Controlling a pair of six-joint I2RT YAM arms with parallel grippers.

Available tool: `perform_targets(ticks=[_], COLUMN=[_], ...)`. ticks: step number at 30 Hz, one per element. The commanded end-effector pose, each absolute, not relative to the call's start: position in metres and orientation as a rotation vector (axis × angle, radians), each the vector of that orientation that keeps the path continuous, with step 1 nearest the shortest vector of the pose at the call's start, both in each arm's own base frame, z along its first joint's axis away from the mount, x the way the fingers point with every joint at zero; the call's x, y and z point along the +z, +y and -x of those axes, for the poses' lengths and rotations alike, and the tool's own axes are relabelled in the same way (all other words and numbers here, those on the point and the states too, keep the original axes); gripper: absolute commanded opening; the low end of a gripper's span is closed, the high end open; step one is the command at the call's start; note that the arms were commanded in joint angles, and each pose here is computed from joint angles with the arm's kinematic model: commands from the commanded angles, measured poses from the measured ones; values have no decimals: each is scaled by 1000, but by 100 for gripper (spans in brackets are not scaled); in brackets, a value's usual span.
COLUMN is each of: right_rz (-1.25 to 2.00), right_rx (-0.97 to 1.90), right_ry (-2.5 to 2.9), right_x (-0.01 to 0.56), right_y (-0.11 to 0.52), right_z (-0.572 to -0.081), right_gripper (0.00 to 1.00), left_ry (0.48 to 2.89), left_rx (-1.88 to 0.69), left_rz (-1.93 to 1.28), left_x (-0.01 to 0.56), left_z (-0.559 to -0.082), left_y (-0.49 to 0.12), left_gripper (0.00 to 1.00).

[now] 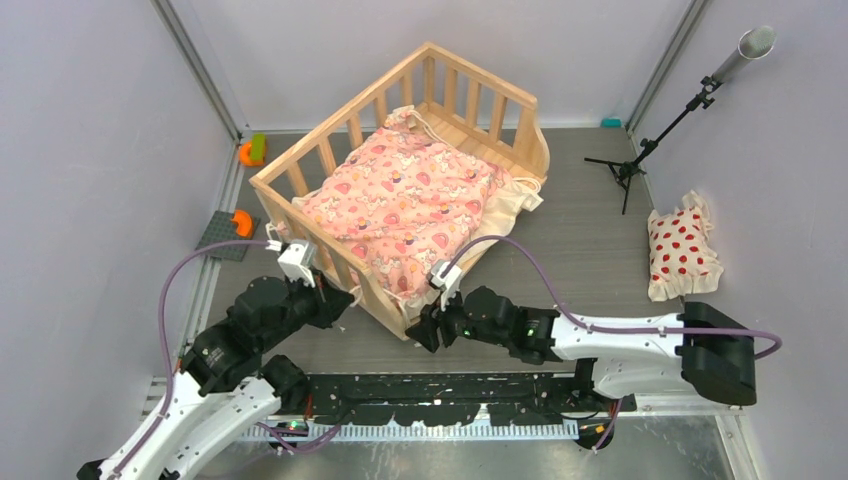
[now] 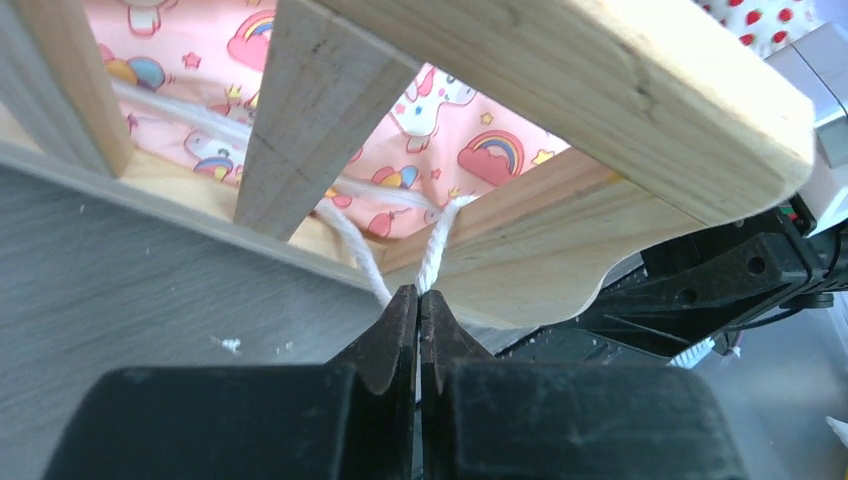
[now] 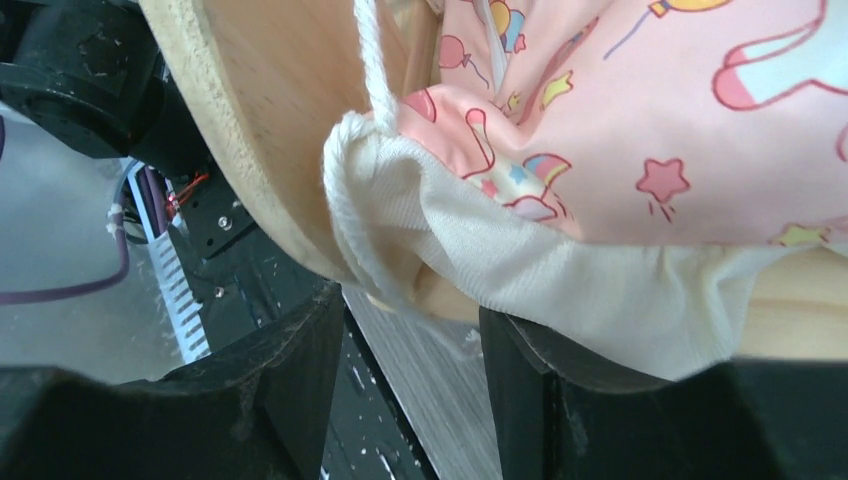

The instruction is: Set up the pet bed

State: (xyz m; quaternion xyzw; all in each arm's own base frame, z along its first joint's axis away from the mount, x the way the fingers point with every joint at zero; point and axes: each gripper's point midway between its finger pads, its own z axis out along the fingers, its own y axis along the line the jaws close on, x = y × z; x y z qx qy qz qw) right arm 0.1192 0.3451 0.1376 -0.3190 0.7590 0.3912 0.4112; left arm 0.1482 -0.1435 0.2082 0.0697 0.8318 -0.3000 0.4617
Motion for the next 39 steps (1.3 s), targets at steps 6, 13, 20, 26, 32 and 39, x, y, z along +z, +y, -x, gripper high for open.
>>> perform_targets(ticks=[6, 13, 20, 26, 32, 39], right_rz=[726, 724, 718, 721, 736, 761], right_rx=[1066, 1076, 1075, 1085, 1092, 1087], right_ry=[1785, 1786, 1791, 1794, 1800, 1772], right_x=[164, 164, 163, 167, 172, 187], right_y=[370, 371, 371, 366, 355, 348], right_z=[-127, -126, -126, -122, -116, -113], right_gripper=[52, 27, 14, 2, 1, 40], left_ry=[2336, 2399, 2408, 2467, 2465, 2427], left_rx=[-637, -706, -705, -774, -848, -915], left_rz=[-87, -85, -107, -104, -21, 25], left_x=[203, 216, 234, 207, 180, 171], left_z=[-129, -114, -106, -103, -101, -105], left_y=[-132, -136, -132, -146, -154, -161], left_gripper=[0, 0, 0, 0, 0, 40])
